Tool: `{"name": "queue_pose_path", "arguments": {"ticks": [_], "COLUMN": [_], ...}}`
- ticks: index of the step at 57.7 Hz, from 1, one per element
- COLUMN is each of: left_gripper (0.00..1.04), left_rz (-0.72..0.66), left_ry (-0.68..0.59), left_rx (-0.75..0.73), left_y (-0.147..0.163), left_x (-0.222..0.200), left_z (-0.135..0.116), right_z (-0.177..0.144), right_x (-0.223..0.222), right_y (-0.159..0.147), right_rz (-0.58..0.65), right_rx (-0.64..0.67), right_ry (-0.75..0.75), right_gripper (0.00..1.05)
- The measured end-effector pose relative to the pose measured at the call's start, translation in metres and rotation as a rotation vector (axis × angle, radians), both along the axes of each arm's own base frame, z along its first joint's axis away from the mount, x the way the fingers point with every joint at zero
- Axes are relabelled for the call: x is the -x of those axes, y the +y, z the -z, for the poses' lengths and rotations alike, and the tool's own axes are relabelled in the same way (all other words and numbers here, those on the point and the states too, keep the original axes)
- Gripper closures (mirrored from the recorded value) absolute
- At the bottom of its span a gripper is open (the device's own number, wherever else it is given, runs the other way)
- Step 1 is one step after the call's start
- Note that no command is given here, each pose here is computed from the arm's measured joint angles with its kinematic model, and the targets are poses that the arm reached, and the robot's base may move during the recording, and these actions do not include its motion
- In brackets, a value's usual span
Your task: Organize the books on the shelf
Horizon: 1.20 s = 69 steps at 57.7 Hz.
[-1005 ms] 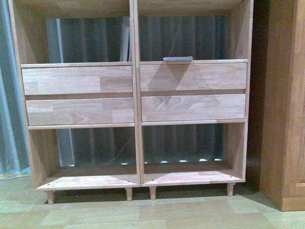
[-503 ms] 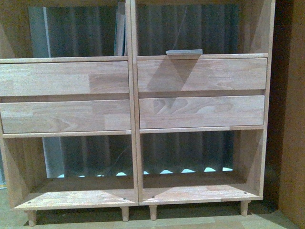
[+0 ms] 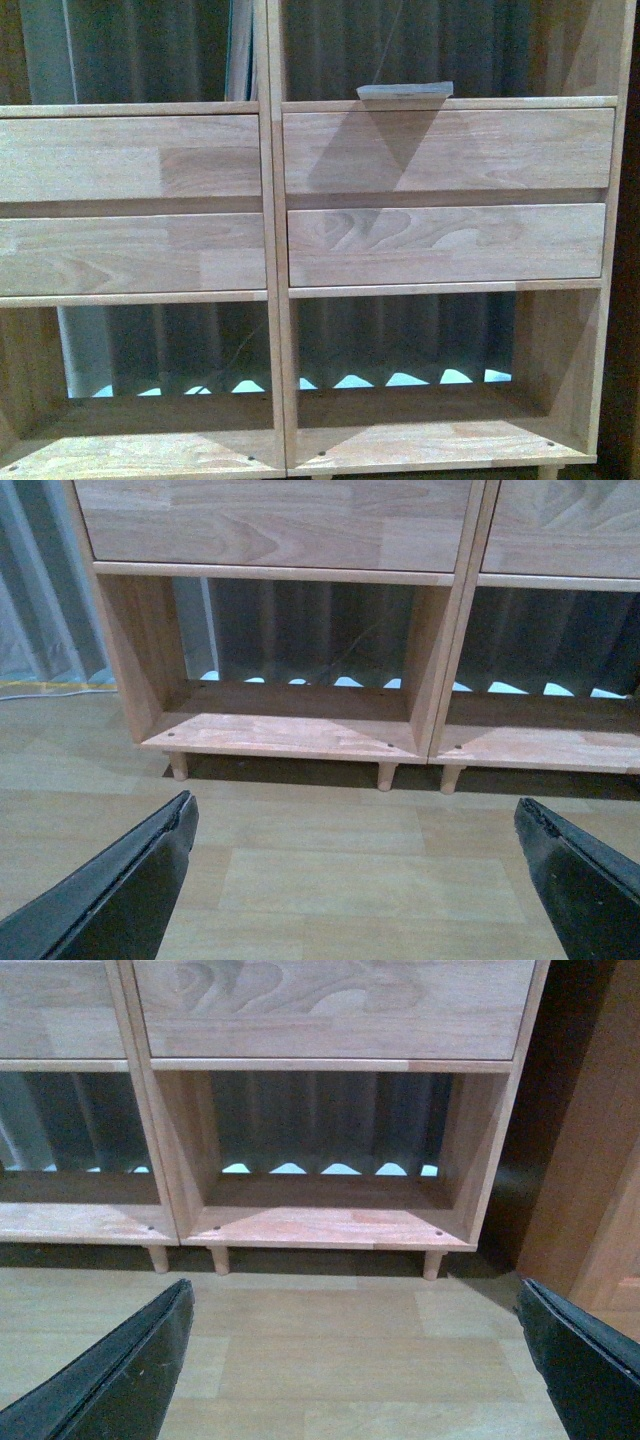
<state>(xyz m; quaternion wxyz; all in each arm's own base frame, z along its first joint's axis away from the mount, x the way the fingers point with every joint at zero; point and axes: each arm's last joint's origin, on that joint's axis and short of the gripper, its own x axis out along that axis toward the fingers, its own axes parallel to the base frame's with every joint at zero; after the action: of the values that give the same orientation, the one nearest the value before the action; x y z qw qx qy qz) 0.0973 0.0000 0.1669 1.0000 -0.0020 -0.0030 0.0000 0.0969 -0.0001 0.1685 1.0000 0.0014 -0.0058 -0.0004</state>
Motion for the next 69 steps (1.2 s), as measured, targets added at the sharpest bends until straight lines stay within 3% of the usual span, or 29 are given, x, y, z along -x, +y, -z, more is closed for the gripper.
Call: {"name": "queue_pose_path", "arguments": {"ticks": [69], "left_gripper": [0.07], "left_rz": [0.000], "left_ry": [0.000], "left_rx": [0.000], "left_y": [0.0000], "left_x": [0.0000], "left_z": [0.0000], "right_z": [0.0000], "right_x": [0.0000], "right_y": [0.0000], "right_rz": [0.000], "right_rx": [0.000], "right_ry": [0.000], "right_gripper": [0.07]}}
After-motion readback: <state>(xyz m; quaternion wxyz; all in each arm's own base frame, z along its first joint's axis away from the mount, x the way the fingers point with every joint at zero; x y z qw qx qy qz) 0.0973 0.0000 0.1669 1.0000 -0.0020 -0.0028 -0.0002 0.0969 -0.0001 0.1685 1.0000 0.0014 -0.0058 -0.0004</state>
